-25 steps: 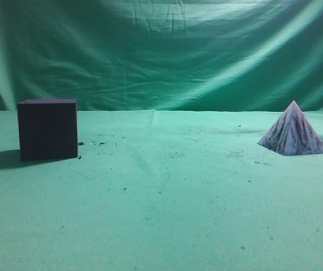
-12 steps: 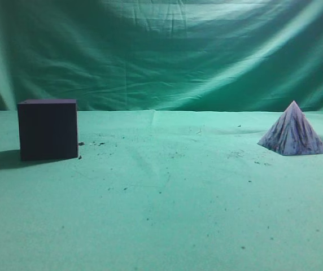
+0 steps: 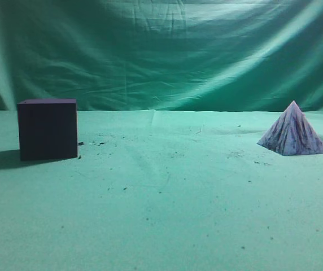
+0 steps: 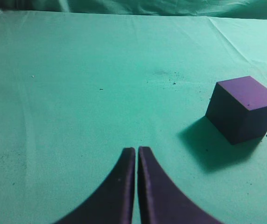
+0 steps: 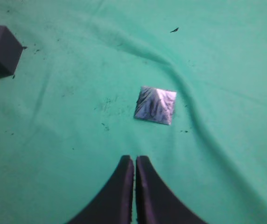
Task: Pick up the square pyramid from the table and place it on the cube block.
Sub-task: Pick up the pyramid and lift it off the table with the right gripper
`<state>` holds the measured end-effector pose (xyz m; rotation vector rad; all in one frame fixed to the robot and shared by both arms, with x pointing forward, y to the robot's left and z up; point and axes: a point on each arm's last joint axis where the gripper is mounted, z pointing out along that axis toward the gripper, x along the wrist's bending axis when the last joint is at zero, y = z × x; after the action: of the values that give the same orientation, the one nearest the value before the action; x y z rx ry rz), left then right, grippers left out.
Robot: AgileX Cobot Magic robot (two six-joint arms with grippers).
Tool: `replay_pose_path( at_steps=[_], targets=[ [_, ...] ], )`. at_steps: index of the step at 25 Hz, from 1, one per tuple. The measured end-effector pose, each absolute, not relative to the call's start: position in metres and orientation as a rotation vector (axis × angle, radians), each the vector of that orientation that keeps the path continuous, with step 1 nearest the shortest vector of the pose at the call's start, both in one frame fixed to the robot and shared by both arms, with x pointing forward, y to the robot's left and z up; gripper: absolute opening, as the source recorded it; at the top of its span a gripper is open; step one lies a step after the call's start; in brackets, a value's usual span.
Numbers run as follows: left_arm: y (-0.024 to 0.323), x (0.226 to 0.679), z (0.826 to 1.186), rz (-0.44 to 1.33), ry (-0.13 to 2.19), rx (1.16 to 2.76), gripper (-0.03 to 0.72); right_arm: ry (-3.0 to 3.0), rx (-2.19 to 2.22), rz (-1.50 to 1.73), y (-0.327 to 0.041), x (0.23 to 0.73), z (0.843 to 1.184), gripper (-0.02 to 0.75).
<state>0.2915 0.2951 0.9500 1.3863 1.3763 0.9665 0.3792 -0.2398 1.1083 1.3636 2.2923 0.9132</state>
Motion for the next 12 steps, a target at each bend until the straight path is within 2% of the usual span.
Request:
replay_pose_path(
  at_steps=[10,12],
  targets=[
    [0.295,0.292,0.95,0.966,1.376,1.386,0.0,2.613,1.36,0.494,-0.179,0.46,1.048,0.0],
    [0.295,0.292,0.95,0.966,1.376,1.386,0.0,2.634,1.363,0.426,-0.173,0.476,1.033,0.099]
  ],
)
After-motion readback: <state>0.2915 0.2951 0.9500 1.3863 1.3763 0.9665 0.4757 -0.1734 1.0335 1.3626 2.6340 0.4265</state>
